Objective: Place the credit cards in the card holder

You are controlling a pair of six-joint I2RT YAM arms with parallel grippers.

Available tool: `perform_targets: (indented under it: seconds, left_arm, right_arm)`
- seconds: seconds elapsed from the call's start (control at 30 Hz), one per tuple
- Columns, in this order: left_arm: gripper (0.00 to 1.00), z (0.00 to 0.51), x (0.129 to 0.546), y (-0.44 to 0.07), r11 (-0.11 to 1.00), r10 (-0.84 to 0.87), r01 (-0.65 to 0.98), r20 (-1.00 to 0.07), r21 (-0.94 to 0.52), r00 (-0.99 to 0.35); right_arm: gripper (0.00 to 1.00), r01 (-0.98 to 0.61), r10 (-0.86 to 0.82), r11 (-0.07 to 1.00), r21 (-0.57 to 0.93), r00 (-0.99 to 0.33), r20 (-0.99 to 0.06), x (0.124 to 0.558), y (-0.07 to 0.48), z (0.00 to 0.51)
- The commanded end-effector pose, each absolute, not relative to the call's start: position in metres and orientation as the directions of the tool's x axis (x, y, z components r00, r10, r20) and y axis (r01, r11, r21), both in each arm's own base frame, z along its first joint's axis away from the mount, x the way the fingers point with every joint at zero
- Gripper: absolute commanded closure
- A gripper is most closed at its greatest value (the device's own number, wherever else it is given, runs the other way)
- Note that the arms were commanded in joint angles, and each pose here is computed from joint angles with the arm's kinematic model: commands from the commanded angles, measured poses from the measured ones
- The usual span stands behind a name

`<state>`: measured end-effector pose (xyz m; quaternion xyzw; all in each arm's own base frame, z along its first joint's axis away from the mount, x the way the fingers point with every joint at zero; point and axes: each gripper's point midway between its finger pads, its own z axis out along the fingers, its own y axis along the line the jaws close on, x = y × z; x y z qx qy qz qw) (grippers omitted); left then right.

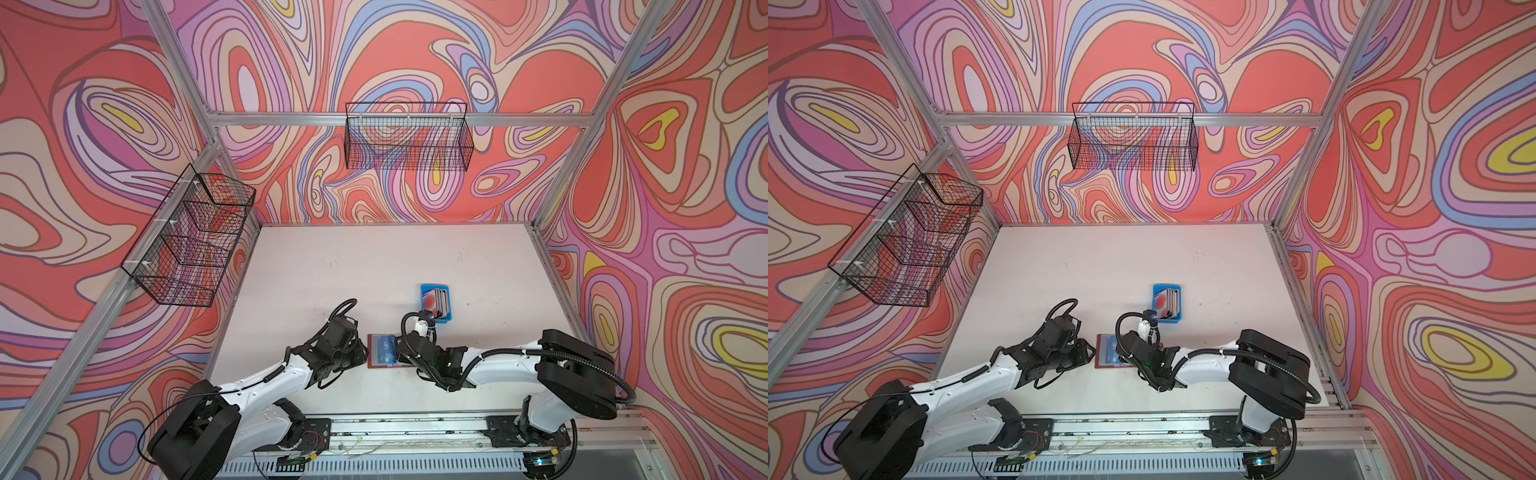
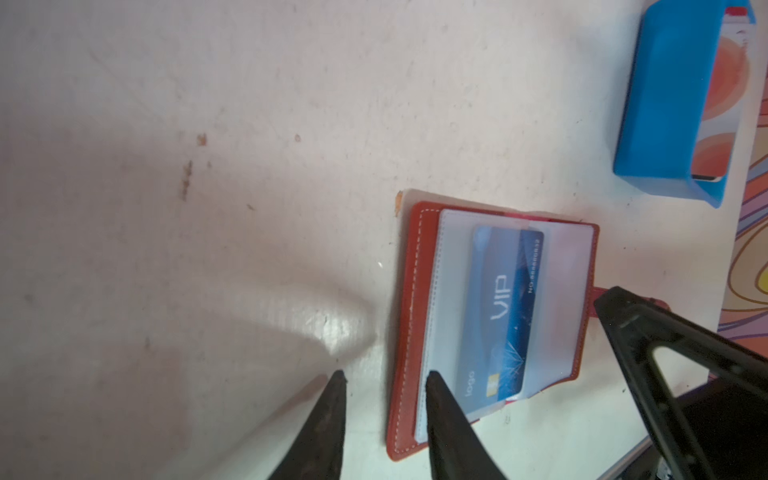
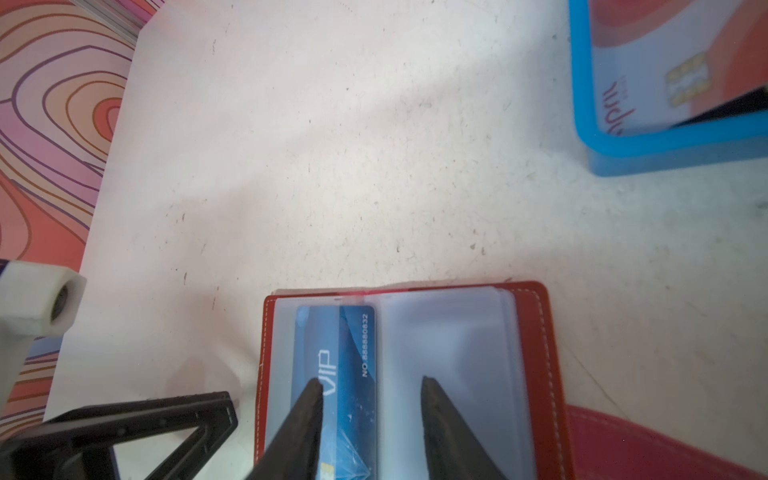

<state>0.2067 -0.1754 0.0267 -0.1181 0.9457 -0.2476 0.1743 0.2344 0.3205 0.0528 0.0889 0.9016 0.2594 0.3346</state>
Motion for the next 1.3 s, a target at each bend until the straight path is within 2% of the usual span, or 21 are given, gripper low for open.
perform_targets:
  seconds: [0.0, 0.77, 0.97, 1.27]
  left_arm:
    - [0.67, 0.029, 0.209, -0.181, 0.860, -0.280, -0.120, -0.262, -0.496, -0.924]
    - [0.71, 0.027, 0.208, -0.192, 0.842, -0.259, -0.100, -0.235, -0.531, -0.937]
    - [0.72, 0.028, 0.208, -0.192, 0.841, -0.260, -0.098, -0.239, -0.532, -0.935]
    - [0.72, 0.028, 0.208, -0.192, 0.838, -0.265, -0.101, -0.237, -0.537, -0.935]
  right_arm:
    - [0.59, -0.025, 0.316, 0.852, 0.522, -0.771, -0.553, 0.234, 0.329, 0.049]
    - [0.64, -0.061, 0.257, 0.848, 0.527, -0.822, -0.509, 0.233, 0.363, 0.026]
    - [0.71, -0.082, 0.250, 0.829, 0.553, -0.829, -0.499, 0.231, 0.375, 0.028]
    - [0.74, -0.076, 0.287, 0.802, 0.592, -0.820, -0.495, 0.218, 0.379, 0.028]
